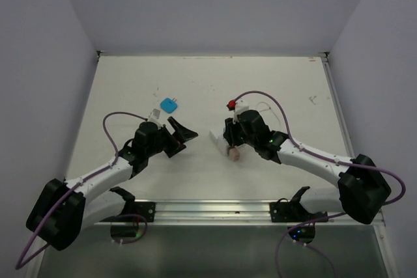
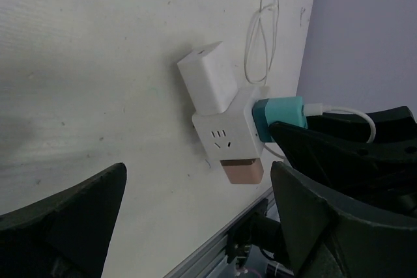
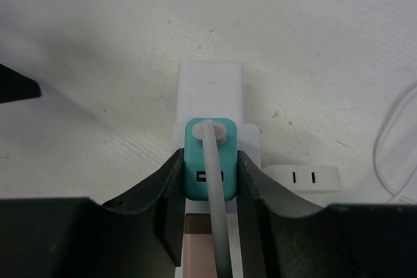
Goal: Pull the plug off the socket
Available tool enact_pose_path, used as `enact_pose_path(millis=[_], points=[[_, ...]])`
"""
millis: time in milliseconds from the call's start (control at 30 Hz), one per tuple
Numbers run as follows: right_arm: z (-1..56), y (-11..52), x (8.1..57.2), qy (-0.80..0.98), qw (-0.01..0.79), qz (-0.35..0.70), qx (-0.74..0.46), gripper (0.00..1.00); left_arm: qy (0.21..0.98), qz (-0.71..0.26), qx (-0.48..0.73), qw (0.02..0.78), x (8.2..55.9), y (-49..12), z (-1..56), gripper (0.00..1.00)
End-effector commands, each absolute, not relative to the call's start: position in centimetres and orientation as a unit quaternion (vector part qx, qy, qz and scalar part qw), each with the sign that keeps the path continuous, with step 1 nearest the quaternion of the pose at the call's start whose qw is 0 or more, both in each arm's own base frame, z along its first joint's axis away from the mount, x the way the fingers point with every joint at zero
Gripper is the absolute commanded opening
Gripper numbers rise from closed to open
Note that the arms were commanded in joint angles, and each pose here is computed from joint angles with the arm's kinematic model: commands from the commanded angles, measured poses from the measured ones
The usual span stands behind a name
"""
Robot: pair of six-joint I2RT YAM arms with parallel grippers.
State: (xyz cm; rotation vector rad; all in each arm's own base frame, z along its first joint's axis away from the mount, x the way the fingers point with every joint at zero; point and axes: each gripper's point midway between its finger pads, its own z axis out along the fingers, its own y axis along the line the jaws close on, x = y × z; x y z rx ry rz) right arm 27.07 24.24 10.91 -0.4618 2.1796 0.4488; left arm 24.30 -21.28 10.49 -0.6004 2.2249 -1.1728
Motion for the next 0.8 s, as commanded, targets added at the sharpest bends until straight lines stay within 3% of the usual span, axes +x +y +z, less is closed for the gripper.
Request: enact_pose_path(millis=[0,767], points=[[13.2,26.9,28.1,0.839,0.468,0.227,-0.159,0.00,0.791,-0.477,-0.270,0.273,25.5,-23.7,12.0,0.95],[12.5,28.5,27.0,0.837,0.460,0.266,-0.131,0.00,0.784,-0.497,-0.253,0.273,26.0,-30.0,9.6,0.78]])
